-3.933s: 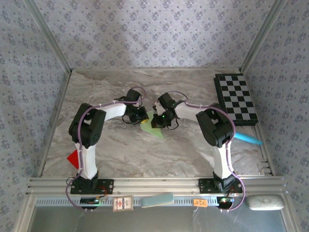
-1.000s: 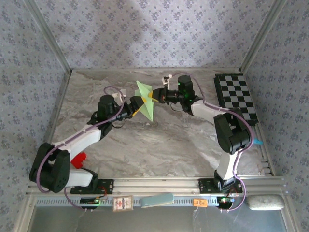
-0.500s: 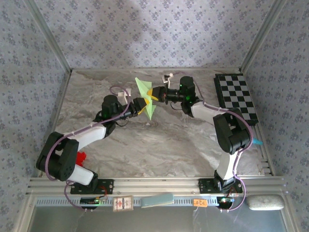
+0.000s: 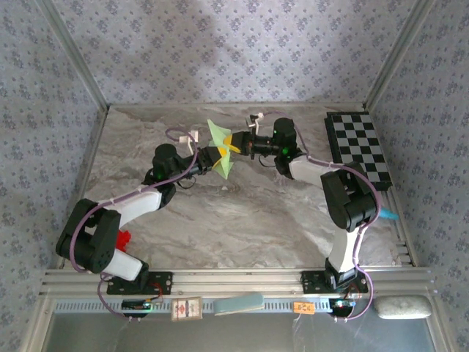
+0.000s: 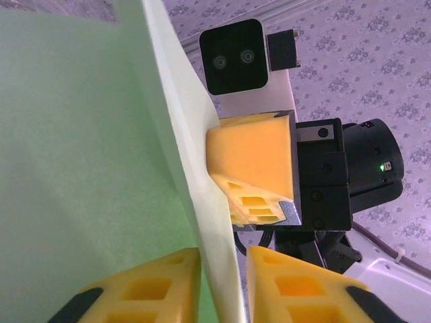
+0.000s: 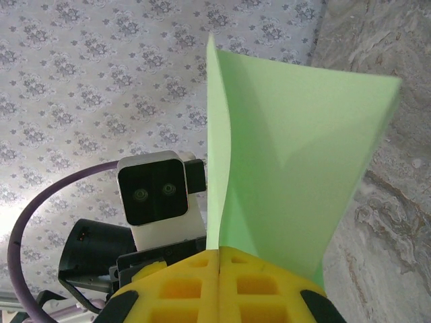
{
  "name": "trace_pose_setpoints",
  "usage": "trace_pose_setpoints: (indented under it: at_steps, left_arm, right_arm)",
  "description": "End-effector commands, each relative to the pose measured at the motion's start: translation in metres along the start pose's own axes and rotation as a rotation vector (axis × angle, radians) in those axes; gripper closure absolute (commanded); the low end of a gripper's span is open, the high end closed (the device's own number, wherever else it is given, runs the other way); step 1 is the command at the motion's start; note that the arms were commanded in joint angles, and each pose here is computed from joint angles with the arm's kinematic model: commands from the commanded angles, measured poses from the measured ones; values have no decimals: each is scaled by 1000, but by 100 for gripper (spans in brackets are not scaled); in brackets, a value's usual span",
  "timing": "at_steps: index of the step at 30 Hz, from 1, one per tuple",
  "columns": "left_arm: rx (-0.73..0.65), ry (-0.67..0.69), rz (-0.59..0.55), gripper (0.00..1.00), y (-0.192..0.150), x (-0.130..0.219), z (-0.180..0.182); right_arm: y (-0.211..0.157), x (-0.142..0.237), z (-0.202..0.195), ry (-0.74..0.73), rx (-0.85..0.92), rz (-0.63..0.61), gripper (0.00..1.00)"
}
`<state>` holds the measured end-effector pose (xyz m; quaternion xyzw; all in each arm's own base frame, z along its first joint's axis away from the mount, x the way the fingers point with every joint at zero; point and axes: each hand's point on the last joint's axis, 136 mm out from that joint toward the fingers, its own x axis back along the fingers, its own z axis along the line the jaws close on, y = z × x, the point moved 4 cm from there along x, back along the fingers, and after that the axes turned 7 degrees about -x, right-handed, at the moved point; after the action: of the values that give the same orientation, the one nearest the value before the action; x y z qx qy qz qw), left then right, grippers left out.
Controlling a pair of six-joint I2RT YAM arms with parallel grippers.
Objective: Fold a paper plane with a square sheet of paper (pick it up from the middle)
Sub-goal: Turn over the paper at the center of the table.
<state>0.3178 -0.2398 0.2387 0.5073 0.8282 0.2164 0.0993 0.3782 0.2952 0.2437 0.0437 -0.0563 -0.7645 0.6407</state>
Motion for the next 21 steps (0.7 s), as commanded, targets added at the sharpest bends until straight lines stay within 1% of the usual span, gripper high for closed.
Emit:
trace_pose_setpoints:
  at_steps: [1,3,4,6,9,11,12,14,16,18,21]
  left_arm:
    - [-32,-37,-3,80,3,-4,-8]
    - [-29,-26,-4,84,3,-4,-6]
    - [-25,-16,-2,87,3,-5,-4]
    - [-22,4,2,90,3,-5,0]
    - [-18,46,11,93,1,-5,5]
    - [-17,95,22,94,0,-3,13]
    - [-20,118,28,94,-1,-3,16]
    - [-33,181,45,94,-4,0,23]
    - [-52,258,70,94,-6,3,31]
    - [-85,359,95,94,-7,8,39]
    - [-148,546,143,94,-5,18,52]
  right_arm:
    - [1,2,0,17,6,4,98]
    - [1,3,1,17,5,2,96]
    - [2,3,1,16,7,-1,93]
    - [2,5,0,12,7,-10,84]
    - [6,15,-3,-15,13,-48,66]
    - [11,27,-6,-59,37,-91,55]
    - [13,33,-8,-86,50,-112,51]
    - [16,49,-12,-170,82,-156,47]
    - [18,63,-16,-266,125,-195,45]
    - [17,77,-21,-372,161,-223,44]
    - [14,96,-25,-531,216,-252,44]
